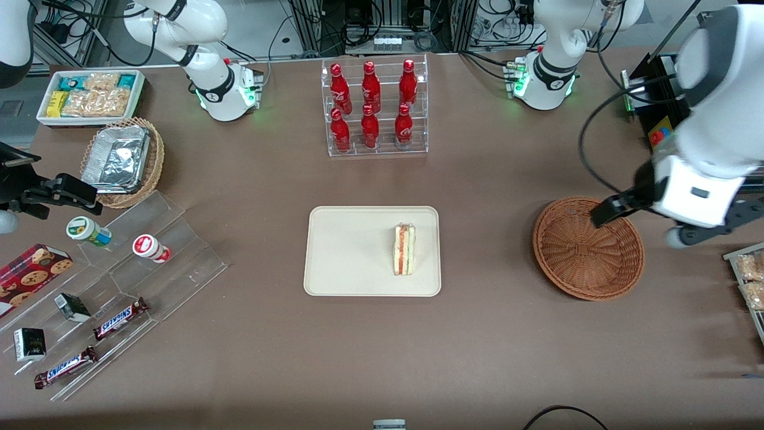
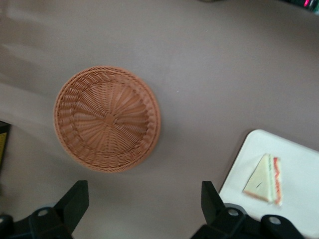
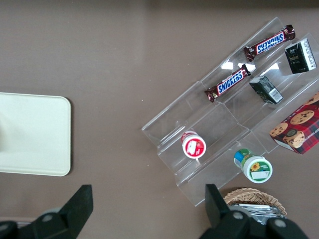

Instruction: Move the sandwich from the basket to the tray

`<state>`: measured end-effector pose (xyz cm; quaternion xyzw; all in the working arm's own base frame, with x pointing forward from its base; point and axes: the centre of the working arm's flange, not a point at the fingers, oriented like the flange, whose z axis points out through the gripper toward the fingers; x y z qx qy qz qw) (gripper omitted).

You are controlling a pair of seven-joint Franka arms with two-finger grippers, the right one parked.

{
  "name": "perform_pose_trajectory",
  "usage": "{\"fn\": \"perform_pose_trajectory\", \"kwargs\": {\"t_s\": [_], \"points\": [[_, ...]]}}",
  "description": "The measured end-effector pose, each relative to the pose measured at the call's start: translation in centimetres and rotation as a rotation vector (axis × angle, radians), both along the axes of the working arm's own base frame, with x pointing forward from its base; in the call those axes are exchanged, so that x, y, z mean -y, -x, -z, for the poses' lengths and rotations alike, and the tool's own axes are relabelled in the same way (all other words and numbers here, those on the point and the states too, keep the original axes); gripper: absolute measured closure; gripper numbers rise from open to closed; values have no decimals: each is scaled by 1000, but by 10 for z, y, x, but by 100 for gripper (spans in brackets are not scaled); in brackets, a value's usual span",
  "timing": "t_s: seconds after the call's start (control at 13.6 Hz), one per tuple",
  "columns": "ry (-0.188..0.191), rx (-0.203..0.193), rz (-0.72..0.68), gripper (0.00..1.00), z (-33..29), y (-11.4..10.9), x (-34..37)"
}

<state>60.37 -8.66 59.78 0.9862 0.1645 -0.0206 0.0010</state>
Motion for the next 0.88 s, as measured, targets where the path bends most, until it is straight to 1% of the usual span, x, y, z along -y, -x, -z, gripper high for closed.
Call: {"fn": "perform_pose_trajectory", "kwargs": {"t_s": [0.07,0.15,0.37,0.73,0.88], "points": [[6,-25,13,0,-3,5,-15],[8,-36,12,0,-10,11,-26],[12,-30,5,0,-34,40,-43],[7,-25,41,0,-49,92,-26],[4,-17,65,0,-54,102,-16]]}}
